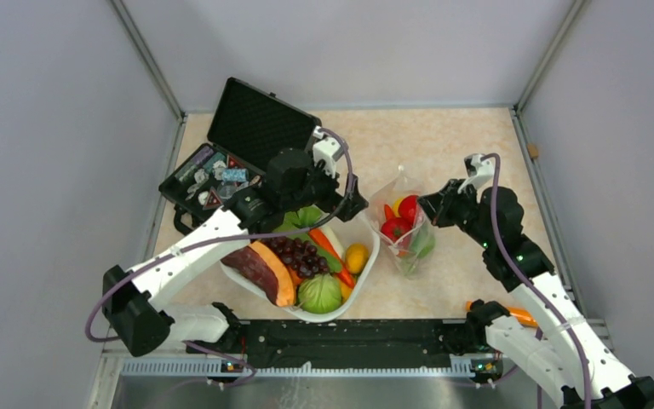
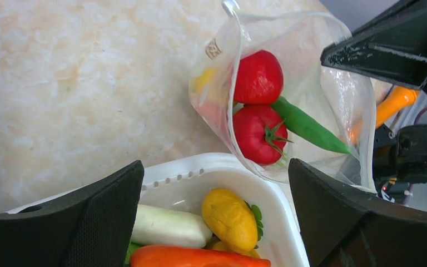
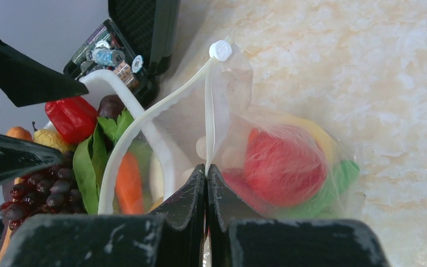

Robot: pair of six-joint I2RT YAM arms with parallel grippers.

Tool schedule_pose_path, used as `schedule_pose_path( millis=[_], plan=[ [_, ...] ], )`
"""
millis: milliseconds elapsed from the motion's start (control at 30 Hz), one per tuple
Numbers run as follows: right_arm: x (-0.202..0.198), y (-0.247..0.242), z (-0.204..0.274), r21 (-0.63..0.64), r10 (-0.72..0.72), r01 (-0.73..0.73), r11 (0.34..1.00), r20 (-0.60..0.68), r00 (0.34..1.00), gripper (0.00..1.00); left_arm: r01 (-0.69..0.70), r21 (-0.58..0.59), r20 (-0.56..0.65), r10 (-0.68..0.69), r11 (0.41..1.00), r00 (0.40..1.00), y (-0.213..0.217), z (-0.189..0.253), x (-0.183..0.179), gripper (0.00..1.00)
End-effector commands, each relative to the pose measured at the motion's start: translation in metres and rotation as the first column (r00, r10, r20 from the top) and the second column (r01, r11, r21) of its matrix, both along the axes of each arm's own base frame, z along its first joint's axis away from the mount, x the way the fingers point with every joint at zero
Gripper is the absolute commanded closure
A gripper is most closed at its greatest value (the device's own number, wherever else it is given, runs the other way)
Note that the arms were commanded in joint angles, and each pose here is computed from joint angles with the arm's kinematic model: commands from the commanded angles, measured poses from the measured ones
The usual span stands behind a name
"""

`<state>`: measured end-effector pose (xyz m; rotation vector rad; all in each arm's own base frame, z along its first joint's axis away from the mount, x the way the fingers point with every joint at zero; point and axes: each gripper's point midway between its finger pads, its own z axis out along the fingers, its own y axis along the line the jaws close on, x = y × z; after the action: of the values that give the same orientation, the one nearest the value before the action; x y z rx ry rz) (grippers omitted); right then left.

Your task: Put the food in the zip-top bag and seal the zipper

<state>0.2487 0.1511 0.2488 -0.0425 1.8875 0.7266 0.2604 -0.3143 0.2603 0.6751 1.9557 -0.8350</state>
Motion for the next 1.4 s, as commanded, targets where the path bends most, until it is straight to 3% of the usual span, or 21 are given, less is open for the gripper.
schedule_pose_path(
  millis=[0, 100, 267, 500, 700, 833, 967, 1233, 1367],
  plan=[
    [0.002, 0.004, 0.025, 0.043, 0.008, -0.011, 0.999, 0.068, 0.998, 1.0, -0.102, -0.027, 0.032, 0.103, 0.994, 0.994, 0.024, 0.015, 0.011, 0.01],
    [0.002, 0.004, 0.026, 0.039, 0.01, -0.012, 0.999, 0.066, 0.998, 1.0, -0.13, 0.025, 0.008, 0.13, 0.991, 0.991, 0.043, 0.006, 0.007, 0.01],
    [0.002, 0.002, 0.023, 0.031, 0.001, -0.003, 1.0, 0.061, 0.998, 1.0, -0.009, 0.12, 0.017, 0.007, 0.993, 1.0, 0.061, -0.008, -0.027, 0.01],
    [0.003, 0.004, 0.028, 0.04, 0.009, -0.012, 0.999, 0.073, 0.997, 1.0, 0.054, 0.244, -0.017, -0.052, 0.968, 0.999, 0.08, -0.025, -0.045, 0.01],
    [0.003, 0.004, 0.028, 0.042, 0.006, -0.009, 0.999, 0.07, 0.998, 1.0, 0.186, 0.271, -0.177, -0.141, 0.944, 0.974, 0.061, -0.058, -0.052, 0.01],
    [0.001, 0.002, 0.028, 0.042, 0.002, -0.005, 0.999, 0.071, 0.997, 1.0, 0.363, 0.285, -0.301, -0.276, 0.887, 0.913, 0.052, -0.075, -0.068, 0.07],
    [0.001, -0.001, 0.026, 0.03, -0.012, 0.01, 0.999, 0.066, 0.998, 1.0, 0.486, 0.264, -0.32, -0.4, 0.833, 0.859, 0.046, -0.074, -0.083, 0.06],
    [0.001, -0.001, 0.019, 0.022, -0.013, 0.012, 1.0, 0.053, 0.998, 1.0, 0.614, 0.353, -0.305, -0.533, 0.706, 0.789, 0.05, -0.094, -0.103, 0.11],
    [0.002, 0.0, 0.017, 0.019, -0.007, 0.006, 1.0, 0.044, 0.999, 1.0, 0.578, 0.43, -0.233, -0.534, 0.693, 0.813, 0.045, -0.104, -0.092, 0.09]
  ],
)
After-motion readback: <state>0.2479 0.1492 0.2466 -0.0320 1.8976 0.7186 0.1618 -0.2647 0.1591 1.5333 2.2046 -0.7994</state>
